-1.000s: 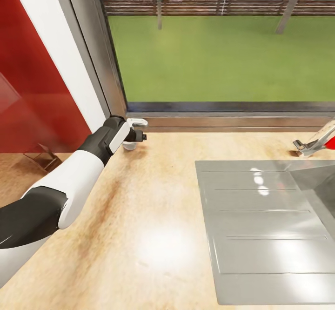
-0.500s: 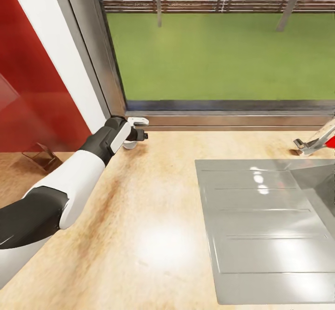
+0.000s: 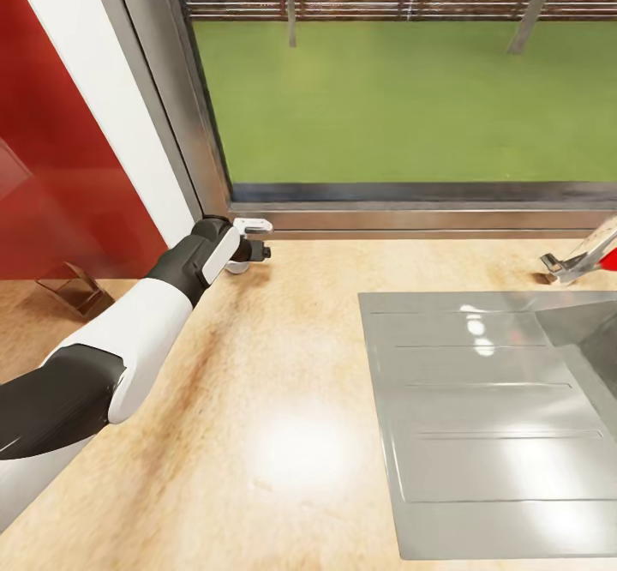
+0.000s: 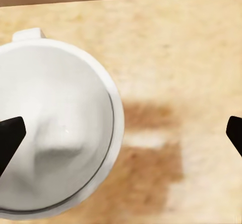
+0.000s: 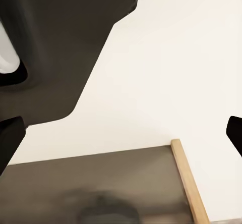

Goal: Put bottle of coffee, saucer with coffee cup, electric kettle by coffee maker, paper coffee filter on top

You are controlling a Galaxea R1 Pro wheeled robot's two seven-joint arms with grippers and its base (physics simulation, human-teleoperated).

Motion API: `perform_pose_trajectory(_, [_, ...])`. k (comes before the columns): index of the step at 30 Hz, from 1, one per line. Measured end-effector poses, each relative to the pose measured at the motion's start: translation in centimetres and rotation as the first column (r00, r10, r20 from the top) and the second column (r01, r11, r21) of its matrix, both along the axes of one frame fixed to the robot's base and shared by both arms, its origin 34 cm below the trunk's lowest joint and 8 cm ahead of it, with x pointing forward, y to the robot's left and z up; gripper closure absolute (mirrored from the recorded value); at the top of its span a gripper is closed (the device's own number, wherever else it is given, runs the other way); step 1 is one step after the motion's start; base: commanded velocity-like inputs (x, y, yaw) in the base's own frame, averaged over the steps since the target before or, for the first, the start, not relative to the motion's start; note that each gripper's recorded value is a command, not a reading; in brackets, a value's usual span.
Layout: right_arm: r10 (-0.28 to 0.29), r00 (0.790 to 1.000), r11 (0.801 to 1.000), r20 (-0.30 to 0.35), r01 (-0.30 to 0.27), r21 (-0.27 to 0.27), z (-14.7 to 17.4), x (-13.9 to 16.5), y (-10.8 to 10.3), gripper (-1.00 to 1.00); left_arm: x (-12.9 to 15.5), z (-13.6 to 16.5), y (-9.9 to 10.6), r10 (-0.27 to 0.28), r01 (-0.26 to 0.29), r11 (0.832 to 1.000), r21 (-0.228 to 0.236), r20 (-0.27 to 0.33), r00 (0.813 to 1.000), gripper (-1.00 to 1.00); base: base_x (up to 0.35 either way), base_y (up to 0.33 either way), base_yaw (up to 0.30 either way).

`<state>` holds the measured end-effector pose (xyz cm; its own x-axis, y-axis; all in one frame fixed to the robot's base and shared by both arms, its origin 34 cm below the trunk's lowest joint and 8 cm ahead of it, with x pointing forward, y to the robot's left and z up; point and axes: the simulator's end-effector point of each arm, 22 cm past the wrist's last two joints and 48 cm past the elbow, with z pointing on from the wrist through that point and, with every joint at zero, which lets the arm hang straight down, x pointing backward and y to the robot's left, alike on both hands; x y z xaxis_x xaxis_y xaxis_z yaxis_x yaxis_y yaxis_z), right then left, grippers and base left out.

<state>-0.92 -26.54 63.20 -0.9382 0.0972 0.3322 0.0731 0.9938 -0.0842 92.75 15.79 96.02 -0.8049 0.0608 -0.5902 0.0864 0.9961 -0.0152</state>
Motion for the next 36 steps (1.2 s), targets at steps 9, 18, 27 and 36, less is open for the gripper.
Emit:
perform_pose_trajectory(9, [0.0, 1.0, 1.0, -0.008, 0.0, 0.001, 0.1, -0.3, 0.1, -1.0, 0.0, -0.6, 0.0, 0.001, -0.001, 1.0, 0.0, -0.005, 1.0, -1.0, 0.0, 0.0, 0.0])
perform_pose_trajectory(18, [0.0, 1.0, 1.0, -0.017, 0.0, 0.0, 0.2, -0.6, 0.0, -1.0, -0.2, -1.7, 0.1, 0.002, -0.002, 1.0, 0.001, -0.021, 1.0, -1.0, 0.0, 0.0, 0.0])
perform_pose_trajectory(27, [0.0, 1.0, 1.0, -0.02, 0.0, 0.0, 0.3, -0.7, 0.0, -1.0, -0.7, -2.7, 0.1, 0.003, -0.003, 1.0, 0.001, -0.036, 0.999, -1.0, 0.0, 0.0, 0.0])
perform_pose_trajectory(36, [0.0, 1.0, 1.0, -0.02, 0.0, 0.0, 0.3, -0.8, 0.0, -1.0, -0.7, -2.8, 0.6, 0.005, -0.004, 1.0, 0.014, -0.037, 0.999, 1.0, 0.0, 0.0, 0.0])
